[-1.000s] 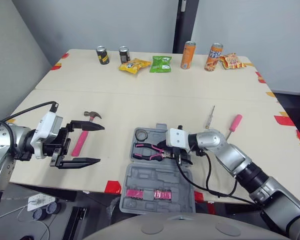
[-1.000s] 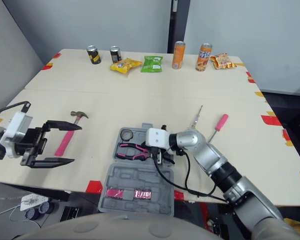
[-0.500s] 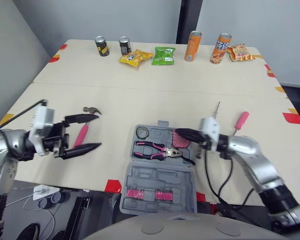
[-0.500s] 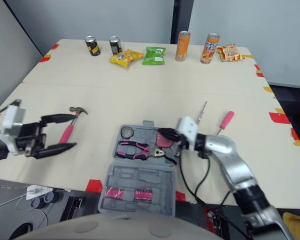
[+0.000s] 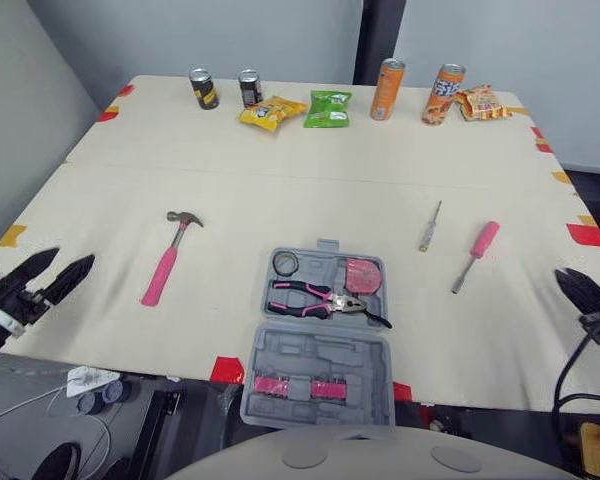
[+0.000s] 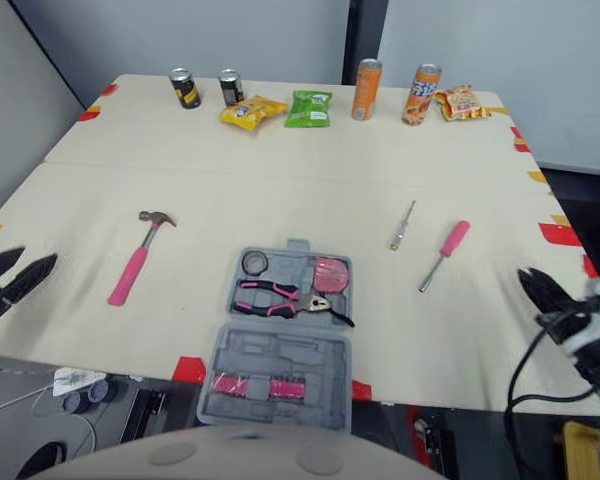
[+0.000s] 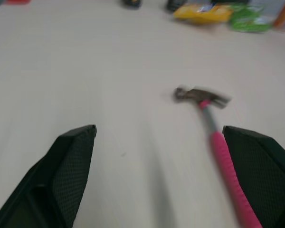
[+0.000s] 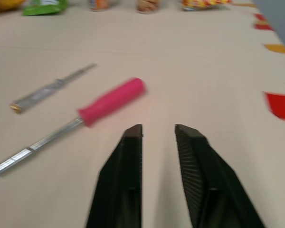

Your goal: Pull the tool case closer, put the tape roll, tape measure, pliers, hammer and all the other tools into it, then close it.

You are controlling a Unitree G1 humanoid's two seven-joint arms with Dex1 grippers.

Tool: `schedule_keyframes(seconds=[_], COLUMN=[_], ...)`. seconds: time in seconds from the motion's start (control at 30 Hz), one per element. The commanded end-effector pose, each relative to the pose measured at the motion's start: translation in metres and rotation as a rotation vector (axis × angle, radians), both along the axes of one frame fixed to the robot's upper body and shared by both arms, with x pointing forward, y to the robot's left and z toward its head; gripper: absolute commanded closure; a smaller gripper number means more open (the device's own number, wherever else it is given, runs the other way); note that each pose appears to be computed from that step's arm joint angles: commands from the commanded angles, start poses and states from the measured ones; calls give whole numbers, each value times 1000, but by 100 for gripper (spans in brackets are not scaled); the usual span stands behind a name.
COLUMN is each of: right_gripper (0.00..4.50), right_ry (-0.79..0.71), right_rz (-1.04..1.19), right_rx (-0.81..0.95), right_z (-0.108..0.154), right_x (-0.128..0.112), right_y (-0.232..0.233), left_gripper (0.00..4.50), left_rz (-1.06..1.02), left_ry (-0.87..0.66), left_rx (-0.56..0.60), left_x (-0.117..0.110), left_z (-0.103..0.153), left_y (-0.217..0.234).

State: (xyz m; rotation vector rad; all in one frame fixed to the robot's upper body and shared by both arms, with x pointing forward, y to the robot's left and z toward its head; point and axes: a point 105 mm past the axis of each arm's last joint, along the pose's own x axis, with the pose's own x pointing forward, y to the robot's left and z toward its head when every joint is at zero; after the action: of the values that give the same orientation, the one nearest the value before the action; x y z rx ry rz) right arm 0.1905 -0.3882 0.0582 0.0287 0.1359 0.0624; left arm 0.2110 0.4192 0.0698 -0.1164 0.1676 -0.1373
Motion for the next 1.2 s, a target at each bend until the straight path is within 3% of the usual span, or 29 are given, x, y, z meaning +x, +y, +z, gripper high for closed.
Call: schedule_keyframes(seconds=[0.03, 0.2, 0.23, 0.43, 0.67, 0.9, 1.03, 1.07, 1.13, 1.2], right_gripper=[188, 12, 2, 2, 2, 2, 2, 41, 82, 153], right_ry=[-21, 4, 3, -13, 15, 96, 135, 144, 169, 187], right_rz=[-53, -72, -70, 73, 420, 809, 973, 1002, 1069, 1109], right_rx=[-15, -16, -16, 23, 22, -142, -264, -280, -309, -333], right_z=[5, -3, -3, 9, 33, 22, 4, 0, -10, -18], right_x=[-10, -16, -16, -3, 9, 5, -1, -2, -6, -7], right_y=[-17, -23, -23, -1, 66, 135, 149, 151, 154, 156], left_gripper=[0, 0, 0, 0, 0, 0, 0, 0, 51, 116], left_rz=[67, 78, 76, -25, -409, -826, -1011, -1045, -1102, -1144], left_ry=[-14, 4, 1, -46, -74, -34, 29, 39, 52, 56], left_rx=[57, 69, 69, 129, 221, 296, 341, 350, 366, 371], left_x=[-3, -8, -8, 0, 12, 11, 3, 3, 2, 2], left_z=[8, 1, 2, 14, 21, 3, -9, -12, -16, -20], left_y=[17, 20, 20, 3, -72, -149, -171, -174, -181, -187])
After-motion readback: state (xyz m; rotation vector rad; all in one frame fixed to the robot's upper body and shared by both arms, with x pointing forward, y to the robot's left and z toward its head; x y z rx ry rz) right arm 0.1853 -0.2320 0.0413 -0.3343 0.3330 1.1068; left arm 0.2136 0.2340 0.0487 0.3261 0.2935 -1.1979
